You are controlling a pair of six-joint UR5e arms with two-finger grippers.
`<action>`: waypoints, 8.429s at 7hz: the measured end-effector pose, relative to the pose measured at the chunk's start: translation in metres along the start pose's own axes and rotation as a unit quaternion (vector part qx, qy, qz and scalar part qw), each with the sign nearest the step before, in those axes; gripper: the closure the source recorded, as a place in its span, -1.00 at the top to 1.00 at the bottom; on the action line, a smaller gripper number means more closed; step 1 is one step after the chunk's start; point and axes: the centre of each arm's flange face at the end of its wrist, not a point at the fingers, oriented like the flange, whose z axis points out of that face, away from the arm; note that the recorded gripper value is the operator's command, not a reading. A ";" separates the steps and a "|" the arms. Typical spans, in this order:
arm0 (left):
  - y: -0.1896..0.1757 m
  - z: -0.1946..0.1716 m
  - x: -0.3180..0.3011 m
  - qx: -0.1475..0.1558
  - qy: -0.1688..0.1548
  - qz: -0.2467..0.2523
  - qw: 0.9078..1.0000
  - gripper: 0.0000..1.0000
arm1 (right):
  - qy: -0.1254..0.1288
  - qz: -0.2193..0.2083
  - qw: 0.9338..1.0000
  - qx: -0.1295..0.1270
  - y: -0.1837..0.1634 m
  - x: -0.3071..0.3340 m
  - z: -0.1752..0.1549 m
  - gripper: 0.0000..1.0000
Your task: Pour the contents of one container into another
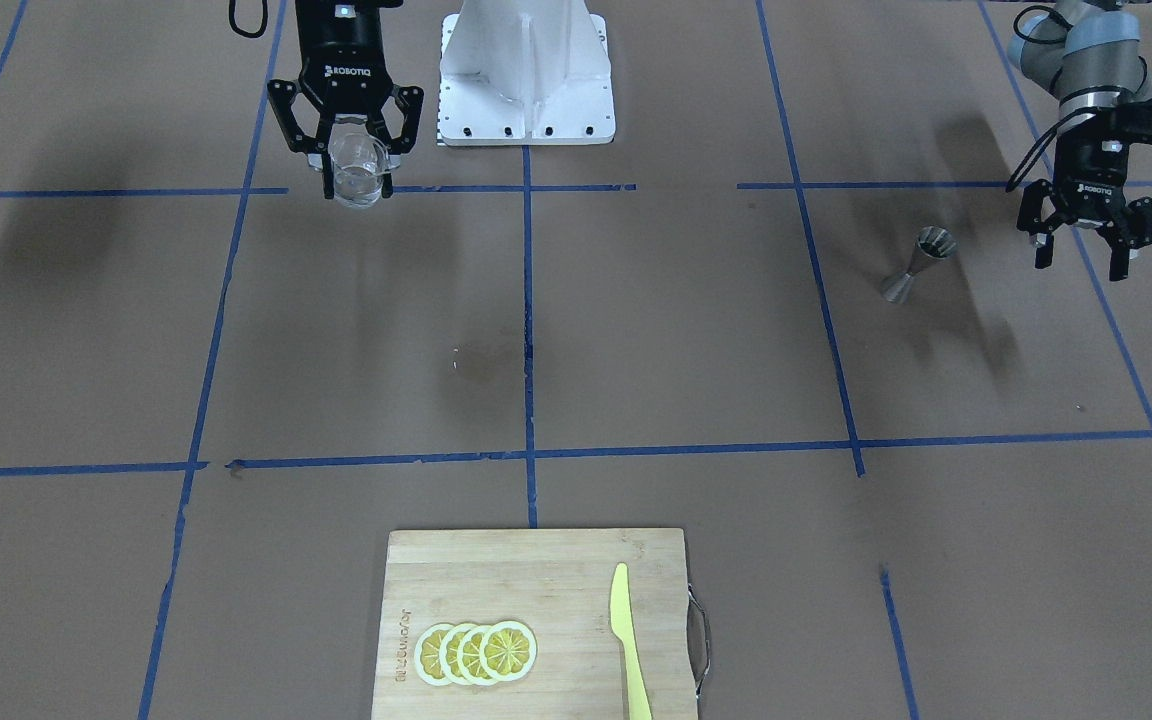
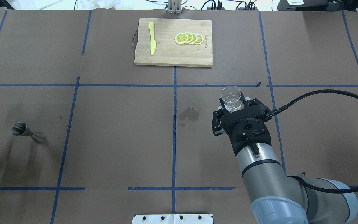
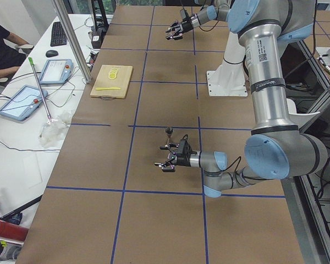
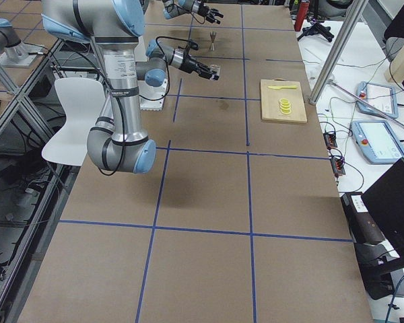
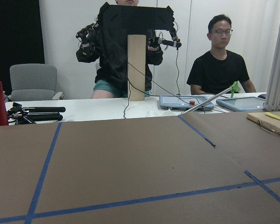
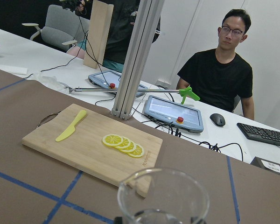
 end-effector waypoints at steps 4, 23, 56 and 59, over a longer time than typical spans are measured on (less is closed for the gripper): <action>-0.071 0.104 -0.011 -0.057 -0.010 0.044 0.997 1.00 | -0.002 0.027 1.000 -0.013 0.003 -0.001 0.008 -1.00; -0.321 0.162 -0.124 -0.504 -0.018 -0.020 0.863 1.00 | 0.030 0.126 0.990 0.053 0.290 0.126 0.107 -1.00; -0.270 0.123 -0.153 -0.513 -0.021 -0.027 0.858 1.00 | -0.127 -0.059 0.920 -0.367 0.157 0.578 0.174 1.00; -0.268 0.119 -0.154 -0.517 -0.027 -0.031 0.855 1.00 | -0.150 -0.016 0.864 -0.479 0.119 0.616 0.161 1.00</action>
